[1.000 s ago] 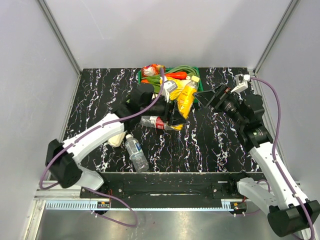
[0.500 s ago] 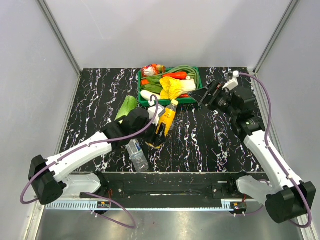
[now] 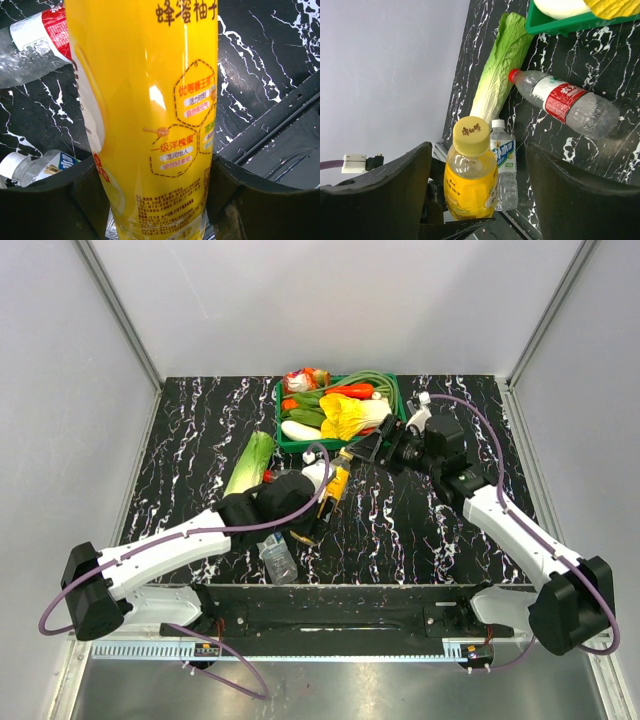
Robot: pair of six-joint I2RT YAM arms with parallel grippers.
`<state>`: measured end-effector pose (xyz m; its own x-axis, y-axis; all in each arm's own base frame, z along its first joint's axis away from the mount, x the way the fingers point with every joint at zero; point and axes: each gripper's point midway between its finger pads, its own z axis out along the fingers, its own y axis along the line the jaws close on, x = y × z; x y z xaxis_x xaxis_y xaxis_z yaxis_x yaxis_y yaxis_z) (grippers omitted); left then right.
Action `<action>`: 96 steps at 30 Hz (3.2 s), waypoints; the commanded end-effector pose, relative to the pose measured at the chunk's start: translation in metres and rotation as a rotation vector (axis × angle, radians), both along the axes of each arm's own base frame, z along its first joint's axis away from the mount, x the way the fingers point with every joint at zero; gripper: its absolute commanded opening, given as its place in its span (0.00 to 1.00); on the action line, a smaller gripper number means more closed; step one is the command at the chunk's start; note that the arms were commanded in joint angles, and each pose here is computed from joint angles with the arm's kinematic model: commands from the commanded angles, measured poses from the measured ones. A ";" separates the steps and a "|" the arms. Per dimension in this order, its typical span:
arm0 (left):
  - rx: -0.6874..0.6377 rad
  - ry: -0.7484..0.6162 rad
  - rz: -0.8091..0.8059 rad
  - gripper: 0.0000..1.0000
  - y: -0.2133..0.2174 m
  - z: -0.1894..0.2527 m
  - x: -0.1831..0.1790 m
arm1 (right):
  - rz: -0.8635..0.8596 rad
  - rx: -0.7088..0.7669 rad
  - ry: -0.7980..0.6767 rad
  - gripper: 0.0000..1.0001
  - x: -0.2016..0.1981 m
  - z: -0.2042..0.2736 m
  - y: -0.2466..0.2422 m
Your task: Unscrew the bottle caps
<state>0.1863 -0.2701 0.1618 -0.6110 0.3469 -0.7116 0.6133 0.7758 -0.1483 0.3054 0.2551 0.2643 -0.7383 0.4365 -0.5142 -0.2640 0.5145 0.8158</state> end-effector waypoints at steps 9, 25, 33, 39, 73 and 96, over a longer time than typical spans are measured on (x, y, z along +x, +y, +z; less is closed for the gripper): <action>0.011 -0.021 0.050 0.38 0.001 0.000 0.002 | 0.058 0.050 -0.012 0.75 0.002 0.005 0.023; 0.042 -0.020 0.058 0.38 -0.002 -0.010 -0.006 | 0.089 0.039 0.005 0.48 0.001 0.002 0.029; 0.040 -0.041 0.074 0.39 0.000 -0.004 -0.002 | 0.096 0.032 -0.002 0.51 -0.004 0.004 0.027; 0.032 -0.030 0.063 0.39 -0.003 -0.004 -0.004 | 0.101 0.056 0.004 0.48 -0.004 0.007 0.030; -0.192 -0.061 -0.045 0.11 -0.021 0.021 -0.016 | 0.154 0.073 -0.138 0.00 -0.017 0.021 0.029; -0.649 -0.094 -0.520 0.00 -0.030 0.109 -0.064 | 0.303 0.178 -0.436 0.00 -0.077 0.092 0.017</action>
